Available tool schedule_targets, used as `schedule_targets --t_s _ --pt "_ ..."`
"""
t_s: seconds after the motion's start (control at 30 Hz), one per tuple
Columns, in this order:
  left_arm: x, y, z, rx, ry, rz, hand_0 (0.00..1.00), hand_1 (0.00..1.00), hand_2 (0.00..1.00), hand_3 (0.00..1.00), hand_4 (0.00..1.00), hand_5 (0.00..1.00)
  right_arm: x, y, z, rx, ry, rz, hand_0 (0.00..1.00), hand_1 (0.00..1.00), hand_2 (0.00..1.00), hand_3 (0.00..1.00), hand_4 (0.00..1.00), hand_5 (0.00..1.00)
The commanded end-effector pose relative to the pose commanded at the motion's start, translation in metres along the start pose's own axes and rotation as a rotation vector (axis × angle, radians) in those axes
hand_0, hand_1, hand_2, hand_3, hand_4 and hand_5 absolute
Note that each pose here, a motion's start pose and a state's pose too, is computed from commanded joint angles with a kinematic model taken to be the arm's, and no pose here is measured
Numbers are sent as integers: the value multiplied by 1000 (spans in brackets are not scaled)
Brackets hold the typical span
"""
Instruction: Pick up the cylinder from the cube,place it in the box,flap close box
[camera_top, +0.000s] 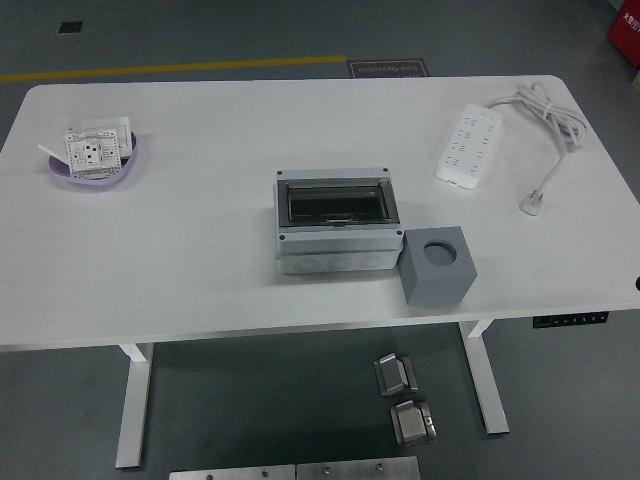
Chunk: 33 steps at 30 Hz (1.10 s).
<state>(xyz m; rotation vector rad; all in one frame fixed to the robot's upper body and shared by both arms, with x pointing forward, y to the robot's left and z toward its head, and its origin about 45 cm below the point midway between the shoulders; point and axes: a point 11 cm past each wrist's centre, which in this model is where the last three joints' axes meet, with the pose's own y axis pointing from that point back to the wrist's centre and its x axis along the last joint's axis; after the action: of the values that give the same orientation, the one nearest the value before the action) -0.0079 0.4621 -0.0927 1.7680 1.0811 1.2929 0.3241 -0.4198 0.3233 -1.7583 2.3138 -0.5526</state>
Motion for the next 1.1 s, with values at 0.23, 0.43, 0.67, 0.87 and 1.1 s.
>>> schedule_targets --t_s 0.23,0.43,0.67,0.87,1.1 --pt "-1 0 2 -4 3 -3 692 681 592 675 633 365 1 2 5 -16 8 5 797 792 824 866 774 340" --pt "-2 1 2 -2 3 -6 693 681 592 675 634 365 0 3 7 -23 20 6 801 798 829 870 777 338" --pt "4 1 4 -6 3 6 693 682 594 677 637 365 -1 6 9 -28 48 13 807 798 825 869 786 345" --pt "7 1 5 -7 0 12 693 682 595 678 639 366 1 7 11 -38 57 21 798 788 815 858 792 346" --pt "11 2 8 -11 -7 19 694 682 595 680 641 367 1 7 11 -39 61 24 806 789 815 861 796 350"
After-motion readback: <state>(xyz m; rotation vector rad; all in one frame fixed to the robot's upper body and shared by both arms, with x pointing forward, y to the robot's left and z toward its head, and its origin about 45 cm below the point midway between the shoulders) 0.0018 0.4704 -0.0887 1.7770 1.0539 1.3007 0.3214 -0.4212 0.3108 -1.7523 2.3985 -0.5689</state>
